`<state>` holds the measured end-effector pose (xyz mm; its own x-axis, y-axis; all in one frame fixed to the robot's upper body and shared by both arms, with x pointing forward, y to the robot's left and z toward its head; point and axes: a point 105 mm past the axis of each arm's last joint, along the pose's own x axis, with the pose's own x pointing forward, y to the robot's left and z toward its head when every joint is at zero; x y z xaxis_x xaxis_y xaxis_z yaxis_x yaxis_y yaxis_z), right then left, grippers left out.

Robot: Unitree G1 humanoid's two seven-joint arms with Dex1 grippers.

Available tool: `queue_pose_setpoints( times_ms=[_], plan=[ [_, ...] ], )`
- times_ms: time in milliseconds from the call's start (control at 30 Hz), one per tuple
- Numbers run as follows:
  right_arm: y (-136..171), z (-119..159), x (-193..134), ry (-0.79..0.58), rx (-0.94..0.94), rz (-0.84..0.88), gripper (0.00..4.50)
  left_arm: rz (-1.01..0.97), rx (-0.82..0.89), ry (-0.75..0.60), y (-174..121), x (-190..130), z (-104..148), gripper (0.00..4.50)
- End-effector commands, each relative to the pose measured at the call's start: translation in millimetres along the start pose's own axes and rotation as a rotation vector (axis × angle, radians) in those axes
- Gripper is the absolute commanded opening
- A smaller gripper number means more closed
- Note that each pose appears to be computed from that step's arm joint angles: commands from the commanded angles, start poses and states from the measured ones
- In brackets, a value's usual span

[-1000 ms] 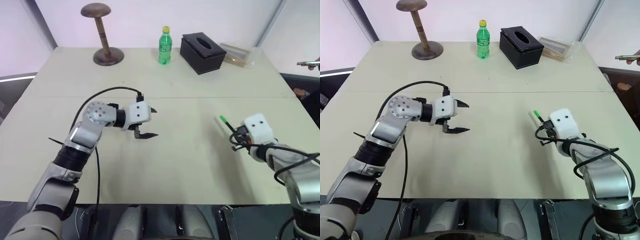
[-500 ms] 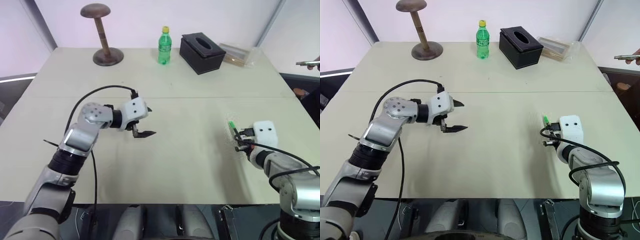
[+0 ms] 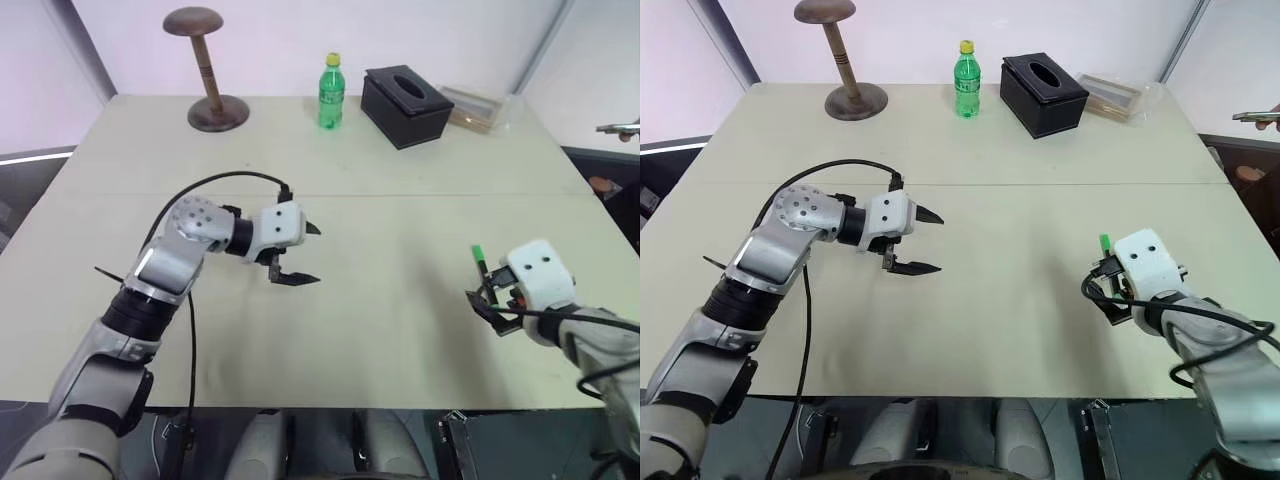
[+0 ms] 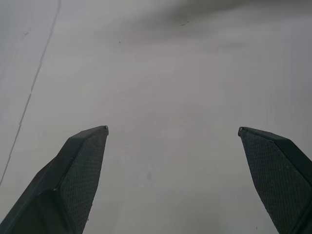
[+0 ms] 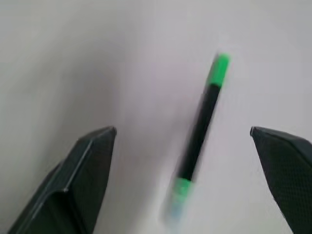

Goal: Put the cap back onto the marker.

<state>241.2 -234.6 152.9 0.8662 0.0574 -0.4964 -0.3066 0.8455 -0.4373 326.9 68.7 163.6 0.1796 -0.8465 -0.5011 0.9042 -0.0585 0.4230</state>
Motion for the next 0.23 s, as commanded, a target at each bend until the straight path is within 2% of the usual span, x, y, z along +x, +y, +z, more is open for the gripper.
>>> queue_pose_setpoints(
  times_ms=[33, 233],
  plan=[
    [13.6, 9.2, -17.0, -0.028, -0.080, 0.079, 4.46, -0.042, 0.065, -0.034, 4.7, 7.2, 11.0, 4.50],
    [10.3, 9.0, -28.5, -0.028, -0.080, 0.103, 4.46, -0.077, 0.060, -0.105, 13.6, 35.1, 20.0, 4.50]
  ],
)
